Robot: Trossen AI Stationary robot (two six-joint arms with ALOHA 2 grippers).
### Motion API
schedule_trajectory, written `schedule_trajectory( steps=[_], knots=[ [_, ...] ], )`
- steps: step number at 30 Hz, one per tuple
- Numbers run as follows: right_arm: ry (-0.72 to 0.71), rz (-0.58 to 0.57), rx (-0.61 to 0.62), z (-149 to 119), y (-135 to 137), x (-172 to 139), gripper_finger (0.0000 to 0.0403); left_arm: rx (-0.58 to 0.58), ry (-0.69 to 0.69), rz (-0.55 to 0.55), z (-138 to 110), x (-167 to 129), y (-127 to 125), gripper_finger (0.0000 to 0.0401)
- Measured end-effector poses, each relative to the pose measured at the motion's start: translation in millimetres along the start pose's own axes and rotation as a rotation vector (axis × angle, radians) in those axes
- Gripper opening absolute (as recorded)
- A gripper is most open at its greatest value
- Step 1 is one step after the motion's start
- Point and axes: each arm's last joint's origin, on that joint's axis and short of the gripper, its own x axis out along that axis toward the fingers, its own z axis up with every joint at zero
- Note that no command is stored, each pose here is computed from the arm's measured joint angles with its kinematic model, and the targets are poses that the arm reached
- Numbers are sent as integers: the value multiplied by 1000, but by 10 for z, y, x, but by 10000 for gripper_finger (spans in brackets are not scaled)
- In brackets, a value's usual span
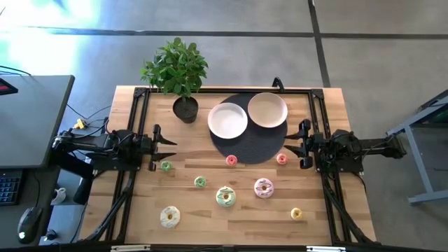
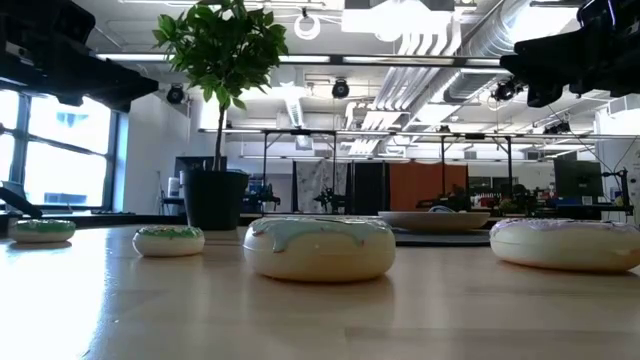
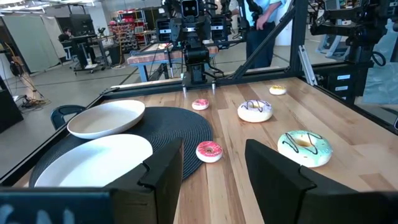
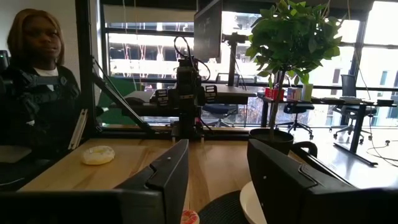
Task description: Pick & Place donuts
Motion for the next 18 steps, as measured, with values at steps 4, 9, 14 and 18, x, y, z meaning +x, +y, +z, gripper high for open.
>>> schedule_trajectory(
  steps=[4,9,14,18],
  knots=[
    [0,0,0,0,0,0,156,0,0,0,0,0,0,170],
    [0,0,0,1,0,0,160,0,0,-4,0,0,-1,170],
    [0,0,0,0,0,0,162,0,0,-4,0,0,-1,170],
    [0,0,0,0,0,0,159,0,0,-4,0,0,-1,170]
  ],
)
